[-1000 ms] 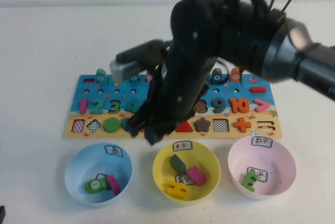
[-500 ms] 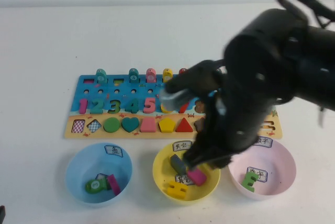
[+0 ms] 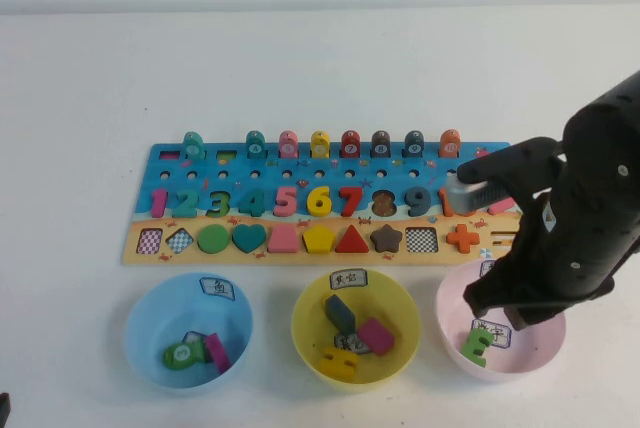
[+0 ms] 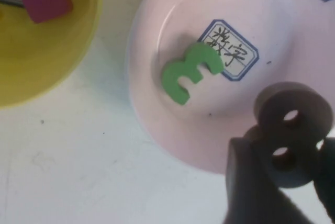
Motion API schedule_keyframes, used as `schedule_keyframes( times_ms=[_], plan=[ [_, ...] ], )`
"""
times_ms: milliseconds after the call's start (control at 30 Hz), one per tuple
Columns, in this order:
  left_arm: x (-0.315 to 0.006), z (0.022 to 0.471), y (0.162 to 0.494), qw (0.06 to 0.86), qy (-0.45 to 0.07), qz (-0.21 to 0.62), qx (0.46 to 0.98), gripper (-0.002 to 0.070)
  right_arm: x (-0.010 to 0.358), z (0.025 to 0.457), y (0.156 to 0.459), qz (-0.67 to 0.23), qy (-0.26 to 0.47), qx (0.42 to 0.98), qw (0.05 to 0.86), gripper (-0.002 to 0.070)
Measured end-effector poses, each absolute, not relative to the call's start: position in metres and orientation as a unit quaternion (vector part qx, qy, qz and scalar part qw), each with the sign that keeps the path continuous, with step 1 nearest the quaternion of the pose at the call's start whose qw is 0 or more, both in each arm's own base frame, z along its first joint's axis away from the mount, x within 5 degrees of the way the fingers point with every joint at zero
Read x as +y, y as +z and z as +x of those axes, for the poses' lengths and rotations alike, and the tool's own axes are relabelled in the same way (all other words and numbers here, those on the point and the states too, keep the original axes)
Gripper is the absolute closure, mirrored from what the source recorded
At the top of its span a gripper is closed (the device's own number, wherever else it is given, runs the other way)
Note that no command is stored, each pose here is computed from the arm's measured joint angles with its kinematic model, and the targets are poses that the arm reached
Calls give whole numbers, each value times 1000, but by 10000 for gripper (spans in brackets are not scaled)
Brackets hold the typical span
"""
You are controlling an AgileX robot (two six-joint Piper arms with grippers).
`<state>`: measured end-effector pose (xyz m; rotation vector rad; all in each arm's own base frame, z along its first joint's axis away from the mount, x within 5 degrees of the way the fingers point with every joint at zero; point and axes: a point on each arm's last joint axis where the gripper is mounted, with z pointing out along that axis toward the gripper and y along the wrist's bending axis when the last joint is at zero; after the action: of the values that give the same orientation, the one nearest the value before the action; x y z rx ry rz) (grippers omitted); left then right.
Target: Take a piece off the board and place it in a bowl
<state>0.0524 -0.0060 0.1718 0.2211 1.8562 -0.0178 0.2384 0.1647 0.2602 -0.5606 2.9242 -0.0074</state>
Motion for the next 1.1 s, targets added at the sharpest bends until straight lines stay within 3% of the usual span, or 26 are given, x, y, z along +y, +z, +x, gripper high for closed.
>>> schedule_keyframes(
  times_ms=[233,400,467,533,600,700,933,1100],
  plan=[
    [-6,52,172,594,-8,95,799,679,162,254,245,-184,3,979,84,304],
    [-6,52,172,594,-8,95,799,679,164,259,236,-189,5,979,77,286],
    [-6,52,172,594,-8,95,799,679,166,258,238,-190,16,978,86,325],
    [-6,52,172,594,-8,95,799,679,165,256,246,-188,30,976,109,414],
    [-6,52,172,594,-8,95,799,679,161,249,261,-186,55,968,161,554],
    [-6,52,172,594,-8,95,799,679,146,226,287,-181,93,948,246,650],
    [-6,52,172,594,-8,95,799,679,103,159,320,-172,148,898,378,689],
    [-6,52,172,594,-8,95,799,679,72,113,329,-174,149,893,387,691]
  ],
)
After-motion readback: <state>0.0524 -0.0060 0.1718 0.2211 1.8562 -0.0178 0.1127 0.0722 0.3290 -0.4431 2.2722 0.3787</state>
